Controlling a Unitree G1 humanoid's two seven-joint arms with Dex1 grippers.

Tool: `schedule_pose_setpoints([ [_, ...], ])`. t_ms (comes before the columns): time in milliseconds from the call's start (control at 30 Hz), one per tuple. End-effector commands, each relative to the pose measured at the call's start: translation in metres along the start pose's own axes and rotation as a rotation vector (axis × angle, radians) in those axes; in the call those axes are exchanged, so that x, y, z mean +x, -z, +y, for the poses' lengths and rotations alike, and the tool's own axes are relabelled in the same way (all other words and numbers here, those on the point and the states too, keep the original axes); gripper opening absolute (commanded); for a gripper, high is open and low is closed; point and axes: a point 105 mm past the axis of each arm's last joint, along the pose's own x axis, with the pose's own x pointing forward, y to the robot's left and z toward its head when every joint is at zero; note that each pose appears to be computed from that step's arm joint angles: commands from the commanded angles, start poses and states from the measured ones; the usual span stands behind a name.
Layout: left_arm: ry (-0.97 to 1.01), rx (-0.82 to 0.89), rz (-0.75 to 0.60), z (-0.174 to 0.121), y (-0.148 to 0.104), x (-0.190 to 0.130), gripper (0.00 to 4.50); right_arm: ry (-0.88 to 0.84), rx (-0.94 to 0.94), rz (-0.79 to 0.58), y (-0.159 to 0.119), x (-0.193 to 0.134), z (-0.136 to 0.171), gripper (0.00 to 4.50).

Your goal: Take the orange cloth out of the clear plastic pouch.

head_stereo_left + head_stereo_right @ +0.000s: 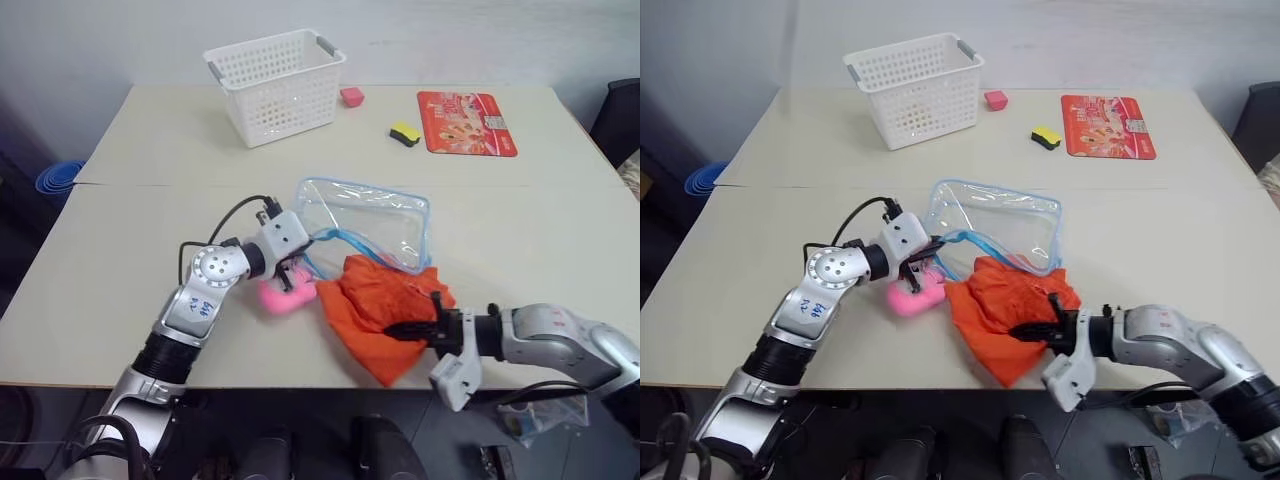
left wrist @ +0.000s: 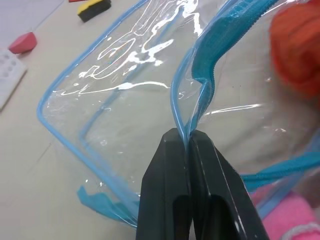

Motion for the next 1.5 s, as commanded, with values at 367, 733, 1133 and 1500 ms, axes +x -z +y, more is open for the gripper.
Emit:
schedule_pose_setpoints([
  [367,0.16,0.061,-0.095,-0.036,-0.028,-0.025,0.0,0.146,0.189,0.727,0.158,-0.117,0.009,0.01],
  [733,0.238,0.058,-0.119,-0.053,-0.032,-0.026,0.0,0.179,0.143,0.752,0.161,-0.114,0.013,0.01],
  [1133,0.451,-0.019,-0.178,-0.069,-0.042,-0.042,1.83,0.559,0.872,0.71,0.162,-0.115,0.029,1.81],
  [1500,0.323,-0.26,-0.216,-0.033,-0.045,-0.069,4.45,0.6,1.122,0.509,0.106,-0.162,0.0,4.5],
])
